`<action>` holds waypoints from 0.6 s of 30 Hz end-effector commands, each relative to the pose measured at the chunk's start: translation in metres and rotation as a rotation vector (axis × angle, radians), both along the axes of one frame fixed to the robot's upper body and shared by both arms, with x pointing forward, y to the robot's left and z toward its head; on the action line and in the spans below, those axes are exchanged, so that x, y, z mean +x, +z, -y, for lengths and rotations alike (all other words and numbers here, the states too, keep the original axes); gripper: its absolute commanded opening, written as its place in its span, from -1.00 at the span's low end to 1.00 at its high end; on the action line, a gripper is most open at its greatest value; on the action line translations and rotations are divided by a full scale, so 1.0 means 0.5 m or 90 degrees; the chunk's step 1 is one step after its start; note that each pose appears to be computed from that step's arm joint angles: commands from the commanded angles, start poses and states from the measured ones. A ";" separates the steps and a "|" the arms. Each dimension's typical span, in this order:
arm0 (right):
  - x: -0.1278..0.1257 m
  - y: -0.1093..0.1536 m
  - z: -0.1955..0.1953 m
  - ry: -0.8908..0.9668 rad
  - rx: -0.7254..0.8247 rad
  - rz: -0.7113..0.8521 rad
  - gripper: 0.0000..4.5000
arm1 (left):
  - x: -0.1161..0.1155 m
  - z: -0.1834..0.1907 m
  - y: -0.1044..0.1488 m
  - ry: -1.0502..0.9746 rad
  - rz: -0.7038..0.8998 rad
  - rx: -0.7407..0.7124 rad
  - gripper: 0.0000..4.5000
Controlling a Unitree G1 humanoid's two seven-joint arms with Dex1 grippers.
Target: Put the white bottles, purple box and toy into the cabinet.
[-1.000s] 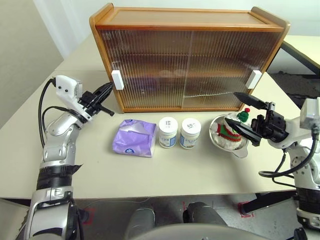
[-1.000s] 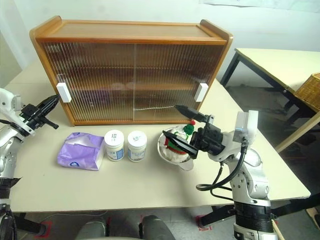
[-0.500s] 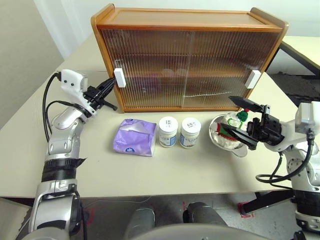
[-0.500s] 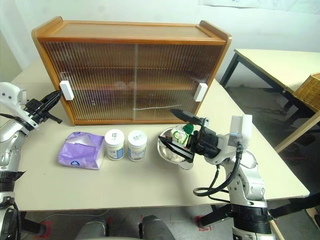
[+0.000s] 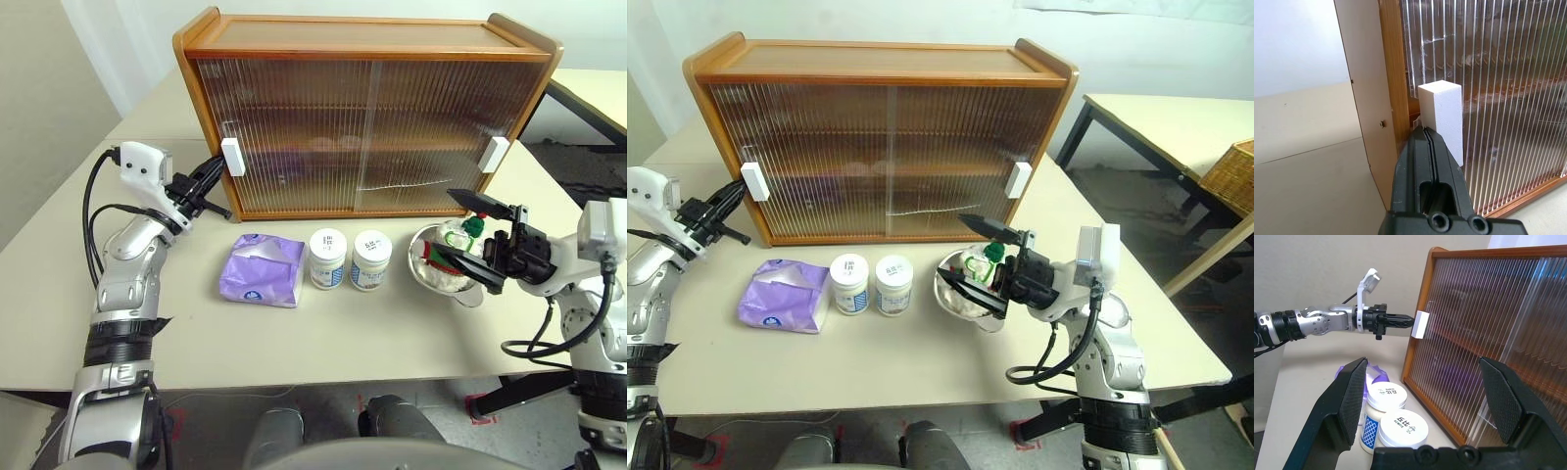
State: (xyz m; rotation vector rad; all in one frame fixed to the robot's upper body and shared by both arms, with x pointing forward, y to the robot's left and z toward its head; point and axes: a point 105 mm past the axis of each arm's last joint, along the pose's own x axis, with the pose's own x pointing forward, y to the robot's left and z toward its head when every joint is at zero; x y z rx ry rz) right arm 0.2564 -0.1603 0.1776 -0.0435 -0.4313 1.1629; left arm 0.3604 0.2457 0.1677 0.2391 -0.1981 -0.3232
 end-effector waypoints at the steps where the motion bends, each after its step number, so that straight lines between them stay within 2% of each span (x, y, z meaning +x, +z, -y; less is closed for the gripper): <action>1: 0.001 -0.004 -0.005 0.013 -0.008 -0.006 1.00 | 0.002 -0.002 0.006 -0.001 0.000 0.008 -0.98; 7: 0.001 -0.006 -0.004 0.011 -0.009 -0.007 1.00 | 0.014 0.025 0.013 -0.027 0.006 0.004 -0.98; 18: 0.002 -0.005 0.003 0.005 -0.013 -0.006 1.00 | 0.027 0.086 -0.004 -0.098 -0.015 -0.003 -0.98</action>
